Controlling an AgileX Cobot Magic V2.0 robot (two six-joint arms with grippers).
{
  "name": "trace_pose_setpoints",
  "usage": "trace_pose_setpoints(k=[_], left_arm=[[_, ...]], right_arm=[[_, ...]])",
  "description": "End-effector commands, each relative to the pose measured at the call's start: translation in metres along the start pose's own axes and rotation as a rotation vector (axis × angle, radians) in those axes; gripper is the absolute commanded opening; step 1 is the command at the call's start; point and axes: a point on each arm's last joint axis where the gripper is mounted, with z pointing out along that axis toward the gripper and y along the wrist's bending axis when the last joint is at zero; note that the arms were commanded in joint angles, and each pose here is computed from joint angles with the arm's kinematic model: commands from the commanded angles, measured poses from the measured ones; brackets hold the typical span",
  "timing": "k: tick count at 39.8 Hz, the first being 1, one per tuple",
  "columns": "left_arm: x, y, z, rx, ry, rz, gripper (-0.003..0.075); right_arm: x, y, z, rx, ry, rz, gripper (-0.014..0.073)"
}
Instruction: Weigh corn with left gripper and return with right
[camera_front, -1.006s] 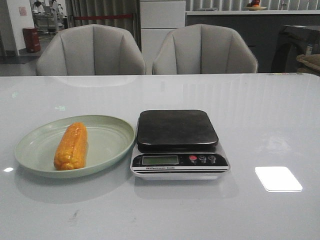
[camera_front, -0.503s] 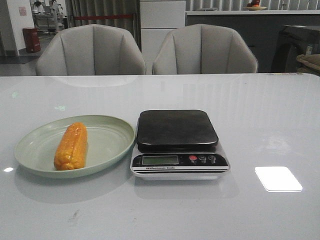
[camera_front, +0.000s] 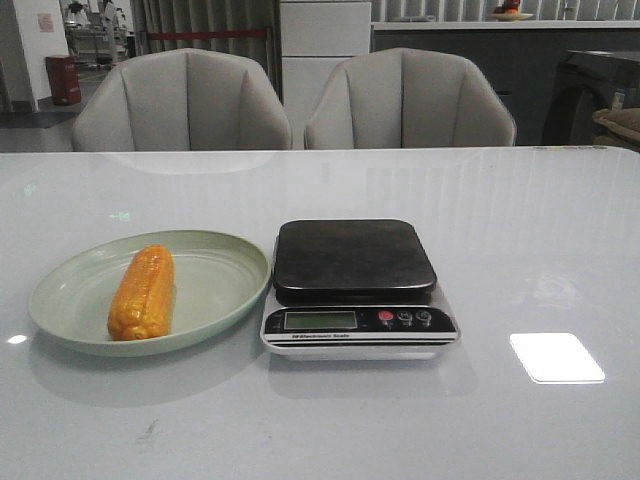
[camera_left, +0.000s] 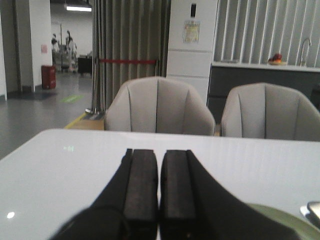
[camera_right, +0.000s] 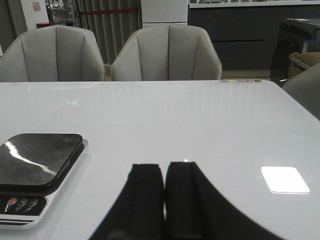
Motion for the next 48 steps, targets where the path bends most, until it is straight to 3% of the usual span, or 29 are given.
trace_pose_setpoints(k=[1,9,21,27,41,44,48], left_arm=[[-0.008,-0.001,-0.002,0.015,-0.137,-0.008,0.0125],[-0.052,-0.004,0.002,0.011,-0.125,-0.001,0.0125],[-0.103,-0.008,0.035,-0.031,0.213,0.001,0.0125],[-0.094,-0.008,0.044,-0.035,0.345,-0.031,0.0125],[-0.070,-0.014,0.047,0.058,0.439,0.021,0.0130],[-0.068,-0.016,0.050,0.079,0.445,0.037,0.0176],[-0.064,-0.019,0.055,0.104,0.480,0.049,0.0318]], right_arm=[[-0.005,0.000,-0.001,-0.004,-0.092,-0.016,0.0174],[-0.005,0.000,-0.001,-0.004,-0.092,-0.016,0.0174],[-0.005,0.000,-0.001,-0.004,-0.092,-0.016,0.0174],[-0.005,0.000,-0.001,-0.004,-0.092,-0.016,0.0174],[-0.005,0.000,-0.001,-0.004,-0.092,-0.016,0.0174],[-0.005,0.000,-0.001,-0.004,-0.092,-0.016,0.0174],[-0.005,0.000,-0.001,-0.004,-0.092,-0.016,0.0174]])
